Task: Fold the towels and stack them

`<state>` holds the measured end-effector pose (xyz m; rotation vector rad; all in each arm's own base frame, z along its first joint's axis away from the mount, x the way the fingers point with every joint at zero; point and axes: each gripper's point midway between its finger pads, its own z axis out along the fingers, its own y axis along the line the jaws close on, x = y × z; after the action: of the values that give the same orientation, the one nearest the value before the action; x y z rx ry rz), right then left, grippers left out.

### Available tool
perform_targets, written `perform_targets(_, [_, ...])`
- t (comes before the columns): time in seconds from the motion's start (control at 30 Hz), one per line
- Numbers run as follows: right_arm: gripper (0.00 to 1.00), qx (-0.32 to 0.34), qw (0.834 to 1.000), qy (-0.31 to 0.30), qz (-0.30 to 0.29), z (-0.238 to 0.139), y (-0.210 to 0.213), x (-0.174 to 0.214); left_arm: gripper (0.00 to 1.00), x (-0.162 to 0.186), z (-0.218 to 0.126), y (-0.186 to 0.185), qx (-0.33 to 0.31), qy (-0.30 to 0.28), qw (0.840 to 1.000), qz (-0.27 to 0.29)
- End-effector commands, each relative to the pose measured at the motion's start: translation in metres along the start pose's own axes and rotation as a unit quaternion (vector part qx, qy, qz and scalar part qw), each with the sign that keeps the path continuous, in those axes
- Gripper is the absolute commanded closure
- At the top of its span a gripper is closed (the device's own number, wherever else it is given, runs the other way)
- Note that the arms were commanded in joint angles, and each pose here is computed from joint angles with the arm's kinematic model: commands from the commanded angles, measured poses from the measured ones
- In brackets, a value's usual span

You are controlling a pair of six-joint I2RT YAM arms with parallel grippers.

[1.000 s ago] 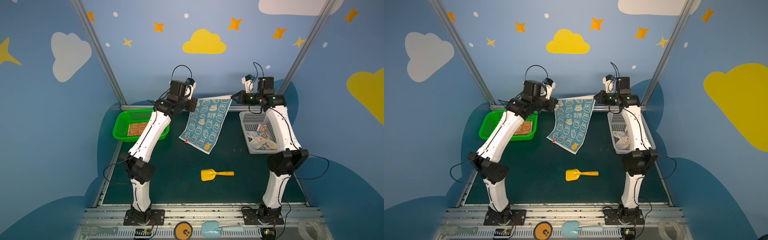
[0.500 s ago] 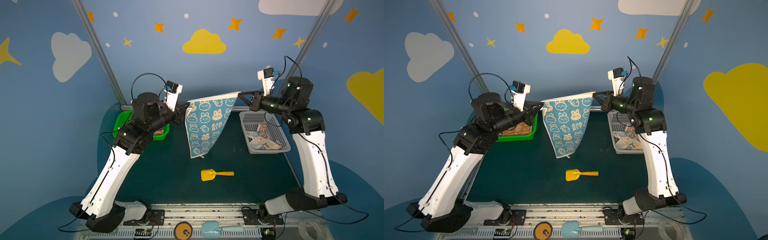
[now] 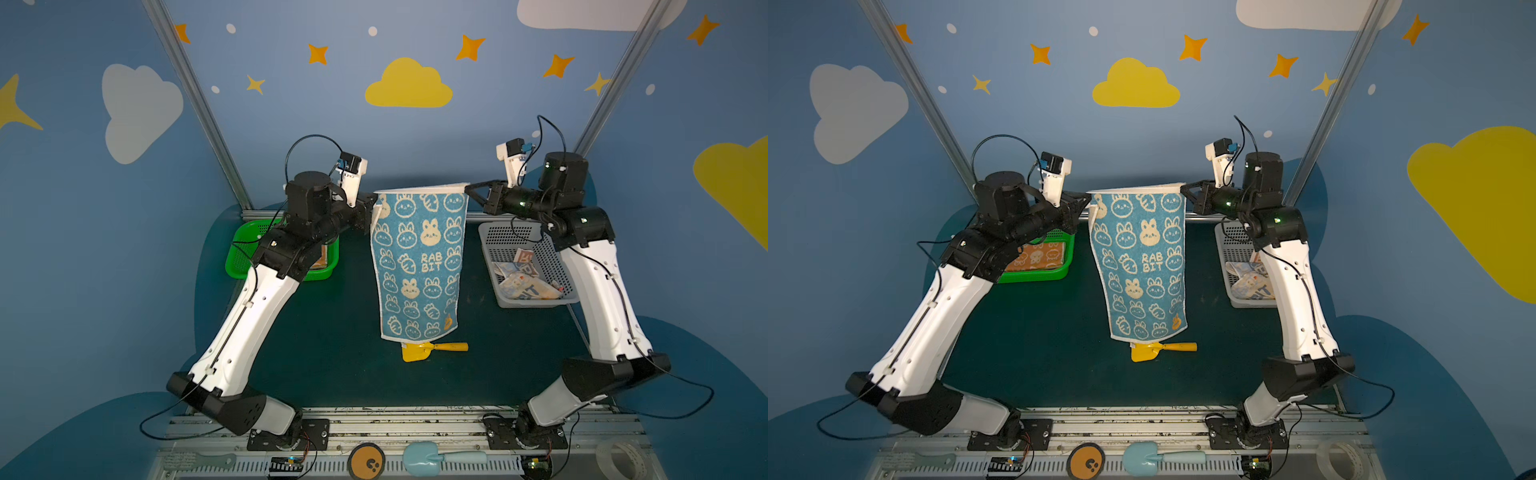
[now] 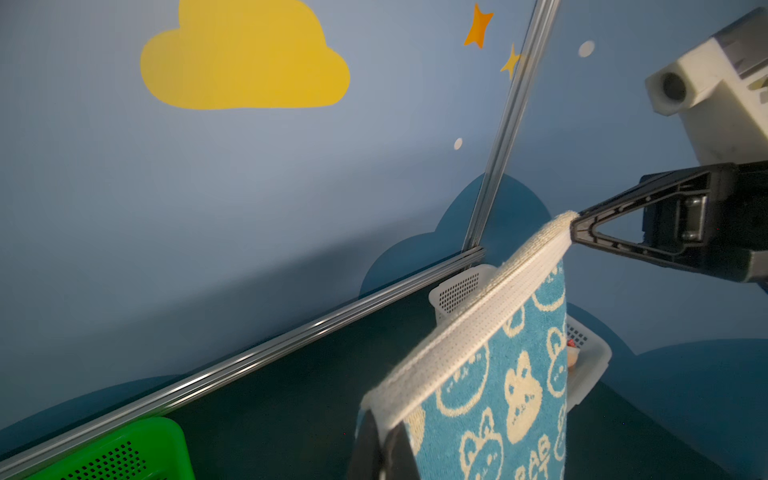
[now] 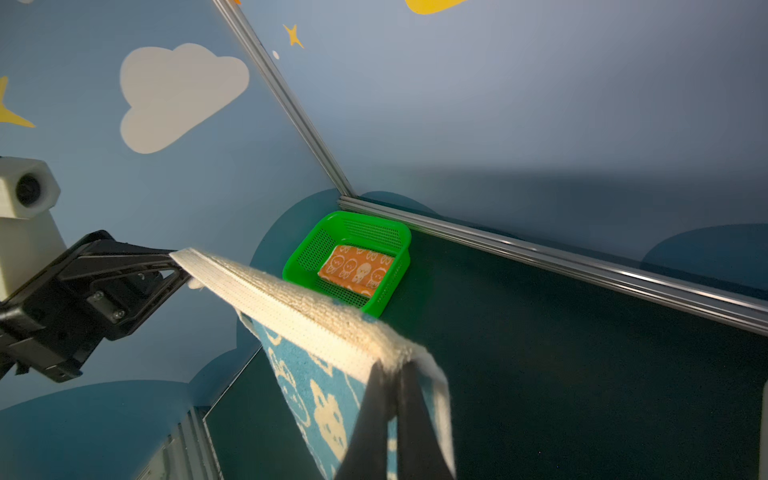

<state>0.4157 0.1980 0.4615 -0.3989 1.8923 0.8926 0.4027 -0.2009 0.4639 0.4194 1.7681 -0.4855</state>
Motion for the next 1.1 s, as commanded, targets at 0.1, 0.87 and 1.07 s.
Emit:
perform_targets(0.1, [1.00,0.102,0.994,0.009,0.030,0.041,-0.087,0.006,0.97,0.011,0.042,0.073,-0.078,0.013,0.997,-0.024])
perform_targets(0.87, [1.00,0.126,0.974,0.130,0.132,0.166,-0.225,0.118,0.97,0.138,0.189,0.156,-0.048,0.145,0.987,-0.047])
perform_targets(1.07, [1.00,0.105,0.964,0.190,0.157,0.168,-0.215,0.166,0.97,0.194,0.171,0.151,-0.055,0.194,0.978,-0.054])
